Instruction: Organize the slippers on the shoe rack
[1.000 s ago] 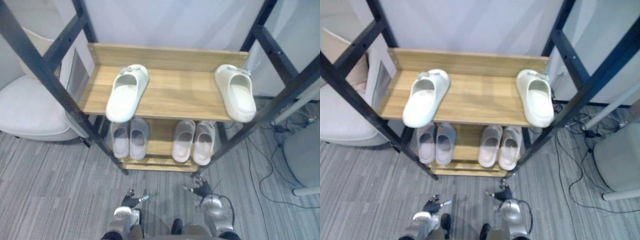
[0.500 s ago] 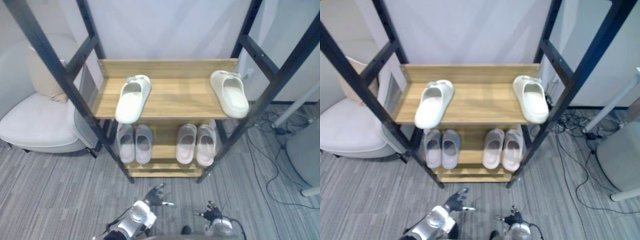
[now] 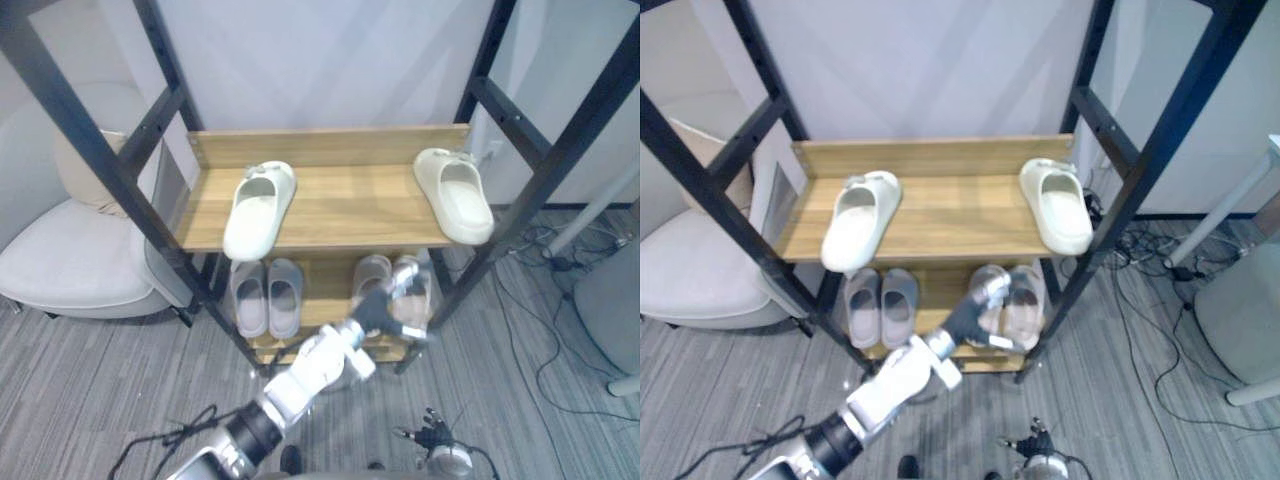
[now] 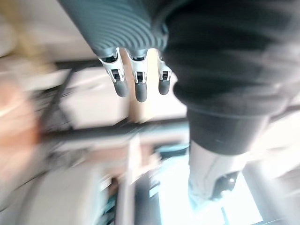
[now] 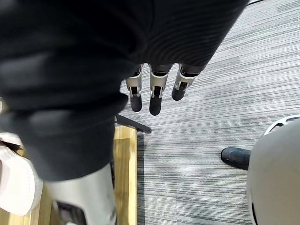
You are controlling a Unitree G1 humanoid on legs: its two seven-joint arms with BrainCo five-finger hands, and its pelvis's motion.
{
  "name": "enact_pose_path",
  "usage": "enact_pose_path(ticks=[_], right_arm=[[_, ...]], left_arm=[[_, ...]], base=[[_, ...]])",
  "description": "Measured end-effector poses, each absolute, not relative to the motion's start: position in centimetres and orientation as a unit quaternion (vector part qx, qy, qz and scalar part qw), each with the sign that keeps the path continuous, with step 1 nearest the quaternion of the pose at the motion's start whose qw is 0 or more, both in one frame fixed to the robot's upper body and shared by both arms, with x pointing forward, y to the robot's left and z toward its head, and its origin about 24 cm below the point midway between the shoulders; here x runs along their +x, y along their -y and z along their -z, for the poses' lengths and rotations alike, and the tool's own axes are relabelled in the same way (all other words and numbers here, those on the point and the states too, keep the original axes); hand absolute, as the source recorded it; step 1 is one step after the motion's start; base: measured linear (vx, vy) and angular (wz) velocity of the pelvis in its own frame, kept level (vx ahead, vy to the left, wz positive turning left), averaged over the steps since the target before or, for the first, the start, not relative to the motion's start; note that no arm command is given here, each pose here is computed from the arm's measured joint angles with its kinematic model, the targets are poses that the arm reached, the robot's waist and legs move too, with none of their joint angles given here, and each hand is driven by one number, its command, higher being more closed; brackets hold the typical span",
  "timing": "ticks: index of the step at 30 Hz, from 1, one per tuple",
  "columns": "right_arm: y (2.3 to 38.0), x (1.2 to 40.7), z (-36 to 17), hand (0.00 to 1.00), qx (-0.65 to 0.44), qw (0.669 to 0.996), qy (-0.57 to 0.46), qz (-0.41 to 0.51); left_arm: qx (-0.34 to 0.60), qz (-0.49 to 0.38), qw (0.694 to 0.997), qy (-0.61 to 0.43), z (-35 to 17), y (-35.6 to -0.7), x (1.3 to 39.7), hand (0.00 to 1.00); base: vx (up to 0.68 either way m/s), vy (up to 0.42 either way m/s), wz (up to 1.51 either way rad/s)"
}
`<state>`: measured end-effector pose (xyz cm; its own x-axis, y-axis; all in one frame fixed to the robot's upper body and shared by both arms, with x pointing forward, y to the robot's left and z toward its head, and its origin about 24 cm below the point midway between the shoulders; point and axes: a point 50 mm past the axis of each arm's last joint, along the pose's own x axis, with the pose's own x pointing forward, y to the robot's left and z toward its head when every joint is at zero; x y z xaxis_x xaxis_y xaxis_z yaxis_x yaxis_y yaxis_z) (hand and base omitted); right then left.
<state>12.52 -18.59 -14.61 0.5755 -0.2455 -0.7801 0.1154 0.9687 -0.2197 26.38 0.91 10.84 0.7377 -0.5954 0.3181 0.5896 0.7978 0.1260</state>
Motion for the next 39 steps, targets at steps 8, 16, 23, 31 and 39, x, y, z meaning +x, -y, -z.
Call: enact_pose_path(ticks=[8, 16, 23, 31, 39], right_arm=[[18.9, 12.8, 14.5, 0.00, -0.073, 0.888, -0.445, 0.091], [19.3, 12.7, 14.4, 0.00, -0.076, 0.888, -0.445, 0.087], [19.2, 12.6, 14.5, 0.00, -0.071, 0.888, -0.447, 0.080], [18.5, 13.0, 14.2, 0.00, -0.061, 0.894, -0.437, 0.075], [18.5, 11.5, 14.4, 0.00, -0.057, 0.890, -0.445, 0.081]], left_arm=[[0.036, 0.153, 0.947, 0.279, -17.2, -7.4, 31.5, 0.00], [0.145, 0.018, 0.952, 0.270, -19.1, -15.7, 34.9, 0.00], [0.237, -0.050, 0.936, 0.255, -21.0, -20.9, 35.9, 0.00], [0.296, -0.071, 0.922, 0.239, -21.4, -22.5, 36.2, 0.00], [0.363, -0.072, 0.901, 0.227, -21.5, -22.7, 36.4, 0.00]], base=[[-0.01, 0.001, -0.06], [-0.04, 0.008, -0.11], [0.04, 0.001, -0.03], [0.01, 0.006, -0.08], [0.00, 0.009, -0.08]])
